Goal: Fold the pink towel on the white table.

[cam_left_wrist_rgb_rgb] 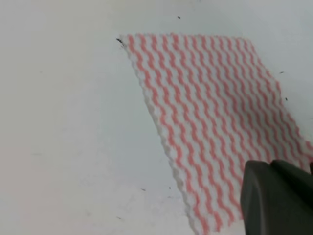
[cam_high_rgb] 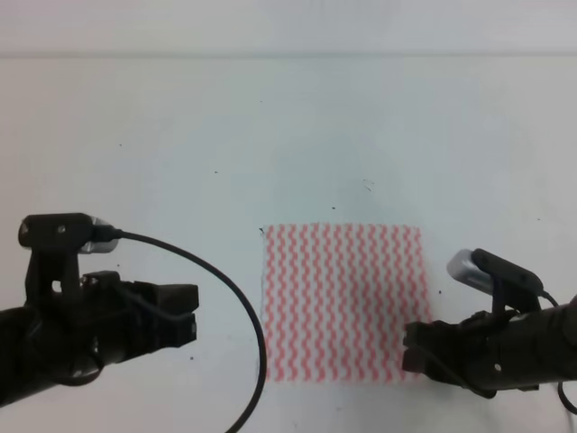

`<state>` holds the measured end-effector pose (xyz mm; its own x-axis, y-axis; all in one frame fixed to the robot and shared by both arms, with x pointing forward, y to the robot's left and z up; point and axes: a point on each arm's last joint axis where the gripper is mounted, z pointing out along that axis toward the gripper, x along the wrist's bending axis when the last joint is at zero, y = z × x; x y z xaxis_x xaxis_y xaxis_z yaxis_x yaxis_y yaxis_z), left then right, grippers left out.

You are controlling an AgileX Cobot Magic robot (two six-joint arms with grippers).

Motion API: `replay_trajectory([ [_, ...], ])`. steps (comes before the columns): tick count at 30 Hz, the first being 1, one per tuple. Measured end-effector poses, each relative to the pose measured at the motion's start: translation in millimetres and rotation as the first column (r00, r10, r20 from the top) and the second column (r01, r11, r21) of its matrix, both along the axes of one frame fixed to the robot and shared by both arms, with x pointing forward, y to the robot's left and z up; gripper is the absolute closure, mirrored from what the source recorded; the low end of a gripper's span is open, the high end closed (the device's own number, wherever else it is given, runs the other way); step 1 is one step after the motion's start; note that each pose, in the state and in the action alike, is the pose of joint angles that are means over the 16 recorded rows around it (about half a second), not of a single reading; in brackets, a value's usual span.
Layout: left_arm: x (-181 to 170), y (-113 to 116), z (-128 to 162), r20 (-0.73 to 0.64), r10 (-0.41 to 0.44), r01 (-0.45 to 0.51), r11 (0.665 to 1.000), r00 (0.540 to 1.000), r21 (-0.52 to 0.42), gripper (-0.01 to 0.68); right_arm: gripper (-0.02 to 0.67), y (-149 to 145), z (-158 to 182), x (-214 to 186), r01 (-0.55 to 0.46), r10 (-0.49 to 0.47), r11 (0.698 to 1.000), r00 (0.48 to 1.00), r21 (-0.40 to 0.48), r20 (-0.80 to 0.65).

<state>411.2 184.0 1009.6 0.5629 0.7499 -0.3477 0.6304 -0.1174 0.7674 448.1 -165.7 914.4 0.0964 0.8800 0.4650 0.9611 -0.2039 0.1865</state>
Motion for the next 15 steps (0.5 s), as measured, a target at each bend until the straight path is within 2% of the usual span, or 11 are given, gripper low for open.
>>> replay_trajectory([
  [7, -0.6, -0.4, 0.4, -0.001, -0.006, 0.006, 1.0, 1.0, -0.003, 0.676, 0.363, 2.6, -0.6, 5.1, -0.016, 0.016, 1.0, 1.0, -0.006, 0.005],
  [15, -0.6, -0.3, 0.5, 0.012, -0.016, 0.016, 1.0, 1.0, 0.007, 0.677, 0.519, 2.8, -0.8, 6.1, -0.022, 0.022, 1.0, 1.0, -0.013, 0.01],
])
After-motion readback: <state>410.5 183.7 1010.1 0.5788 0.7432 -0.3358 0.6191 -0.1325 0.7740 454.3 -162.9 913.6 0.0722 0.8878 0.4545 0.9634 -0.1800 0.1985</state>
